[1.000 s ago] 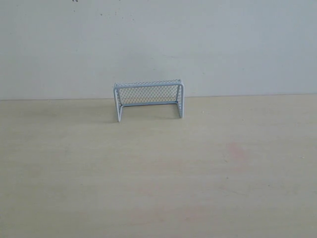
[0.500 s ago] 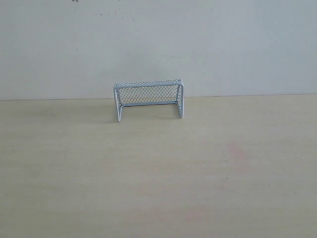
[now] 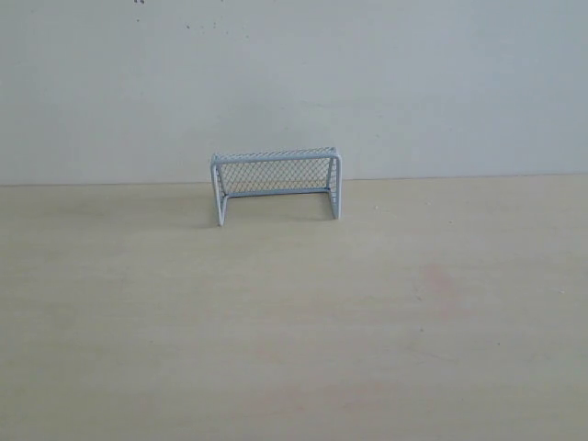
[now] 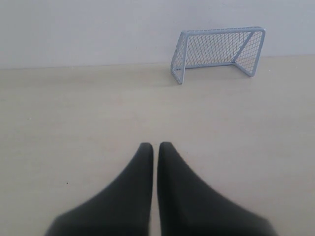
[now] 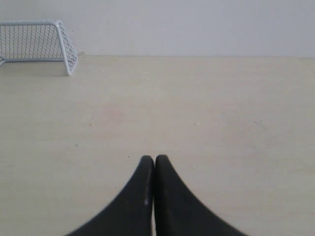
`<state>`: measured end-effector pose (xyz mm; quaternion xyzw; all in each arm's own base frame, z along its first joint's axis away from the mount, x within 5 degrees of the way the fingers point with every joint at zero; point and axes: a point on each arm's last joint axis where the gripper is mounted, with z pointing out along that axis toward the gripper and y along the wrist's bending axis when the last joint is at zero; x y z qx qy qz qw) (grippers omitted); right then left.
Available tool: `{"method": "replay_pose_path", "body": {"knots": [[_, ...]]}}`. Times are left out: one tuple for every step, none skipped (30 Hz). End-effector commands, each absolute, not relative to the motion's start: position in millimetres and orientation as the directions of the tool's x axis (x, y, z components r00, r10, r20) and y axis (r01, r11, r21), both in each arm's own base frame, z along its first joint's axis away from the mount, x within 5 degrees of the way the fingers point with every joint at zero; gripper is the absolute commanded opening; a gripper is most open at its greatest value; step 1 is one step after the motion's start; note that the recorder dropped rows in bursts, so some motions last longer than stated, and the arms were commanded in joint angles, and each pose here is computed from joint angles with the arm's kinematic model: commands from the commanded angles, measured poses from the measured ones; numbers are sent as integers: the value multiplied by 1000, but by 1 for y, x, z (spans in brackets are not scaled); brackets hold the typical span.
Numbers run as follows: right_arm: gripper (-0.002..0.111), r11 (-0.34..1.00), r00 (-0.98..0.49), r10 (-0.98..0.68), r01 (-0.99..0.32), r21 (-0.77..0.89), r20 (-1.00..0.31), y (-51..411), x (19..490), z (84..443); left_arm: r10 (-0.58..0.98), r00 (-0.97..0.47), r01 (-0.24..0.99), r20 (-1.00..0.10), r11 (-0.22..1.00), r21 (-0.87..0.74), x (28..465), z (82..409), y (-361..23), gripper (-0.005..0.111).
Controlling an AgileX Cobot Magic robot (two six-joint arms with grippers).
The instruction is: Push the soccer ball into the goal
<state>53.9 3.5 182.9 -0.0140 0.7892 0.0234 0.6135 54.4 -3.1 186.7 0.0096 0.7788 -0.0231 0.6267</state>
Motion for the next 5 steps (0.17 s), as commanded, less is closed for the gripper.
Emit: {"method": "replay_pose_path", "body": {"knots": [[0, 999, -234, 6, -49, 18, -972, 3, 54, 184, -9, -214, 41, -977, 999, -18, 54, 186, -3, 4], [0, 999, -234, 6, -49, 18, -972, 3, 54, 184, -9, -214, 41, -977, 999, -18, 54, 186, -3, 4], [0, 999, -234, 6, -49, 18, -972, 3, 54, 184, -9, -214, 41, -977, 999, -18, 54, 186, -3, 4], [0, 999, -234, 6, -49, 18, -972, 3, 54, 184, -9, -214, 41, -977, 999, -18, 54, 186, -3, 4], [0, 999, -234, 6, -49, 18, -972, 3, 54, 184, -9, -214, 41, -977, 999, -18, 54, 186, -3, 4]]}}
